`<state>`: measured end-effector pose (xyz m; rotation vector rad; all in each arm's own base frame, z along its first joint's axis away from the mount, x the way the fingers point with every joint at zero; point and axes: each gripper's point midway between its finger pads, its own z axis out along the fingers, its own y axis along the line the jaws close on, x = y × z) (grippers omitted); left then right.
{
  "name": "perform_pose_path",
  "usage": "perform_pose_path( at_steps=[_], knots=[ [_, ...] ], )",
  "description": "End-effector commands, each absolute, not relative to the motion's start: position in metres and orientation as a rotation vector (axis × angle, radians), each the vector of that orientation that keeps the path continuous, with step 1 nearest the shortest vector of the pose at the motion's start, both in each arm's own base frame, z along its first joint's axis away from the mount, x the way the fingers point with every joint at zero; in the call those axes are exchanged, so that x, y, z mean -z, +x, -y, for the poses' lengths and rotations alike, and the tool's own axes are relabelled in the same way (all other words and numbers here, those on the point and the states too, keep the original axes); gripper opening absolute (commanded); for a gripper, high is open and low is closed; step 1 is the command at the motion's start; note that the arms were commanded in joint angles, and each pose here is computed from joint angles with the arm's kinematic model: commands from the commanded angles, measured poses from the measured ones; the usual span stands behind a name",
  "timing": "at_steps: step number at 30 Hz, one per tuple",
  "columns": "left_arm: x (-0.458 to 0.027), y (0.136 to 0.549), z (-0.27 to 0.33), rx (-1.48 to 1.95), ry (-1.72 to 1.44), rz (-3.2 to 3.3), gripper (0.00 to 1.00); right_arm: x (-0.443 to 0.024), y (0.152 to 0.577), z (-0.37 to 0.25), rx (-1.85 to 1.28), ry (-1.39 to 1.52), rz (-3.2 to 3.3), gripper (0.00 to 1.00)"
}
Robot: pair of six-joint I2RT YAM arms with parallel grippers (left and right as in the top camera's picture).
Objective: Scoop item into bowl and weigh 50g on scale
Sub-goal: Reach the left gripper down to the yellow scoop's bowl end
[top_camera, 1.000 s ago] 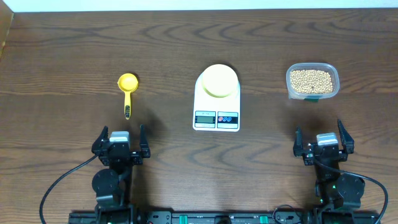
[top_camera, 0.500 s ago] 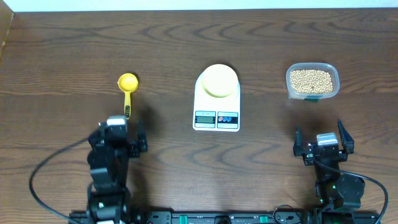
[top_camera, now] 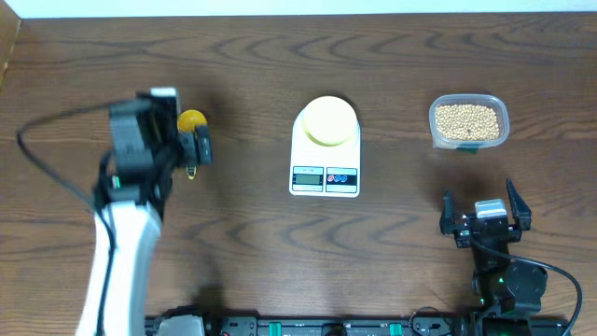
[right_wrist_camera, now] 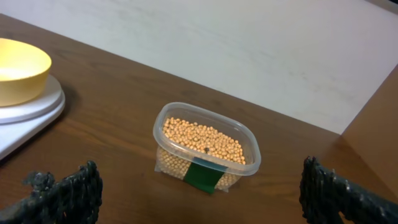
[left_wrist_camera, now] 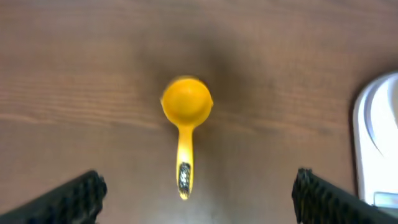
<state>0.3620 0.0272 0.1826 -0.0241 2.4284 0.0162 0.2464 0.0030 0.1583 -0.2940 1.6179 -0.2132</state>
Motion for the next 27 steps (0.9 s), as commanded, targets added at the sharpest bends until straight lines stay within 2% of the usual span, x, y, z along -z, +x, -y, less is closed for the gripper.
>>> perform_pose_path(
  at_steps=[1,5,13,21,25,27],
  knots=[
    [-0.197,0.394,-0.024,0.056,-0.029,-2.474,0.97,-0.158,0.246,-0.002,0.218,-0.291,-1.619,0.99],
    [-0.186,0.418,-0.025,0.081,-0.027,-2.5,0.98,-0.158,0.246,-0.002,0.218,-0.291,-1.619,0.99],
    [-0.164,0.43,-0.017,0.18,-0.06,-2.523,0.98,-0.158,0.246,-0.002,0.218,-0.291,-1.619,0.99],
    [-0.149,0.455,-0.053,0.125,-0.142,-2.474,0.99,-0.158,0.246,-0.002,0.218,-0.291,-1.619,0.99],
    [-0.125,0.457,-0.064,0.114,-0.134,-2.518,0.91,-0.158,0.246,-0.002,0.218,-0.291,-1.619,0.99],
    [-0.117,0.458,-0.063,0.096,-0.063,-2.538,0.81,-0.158,0.246,-0.002,0.218,-0.291,-1.619,0.99]
  ],
)
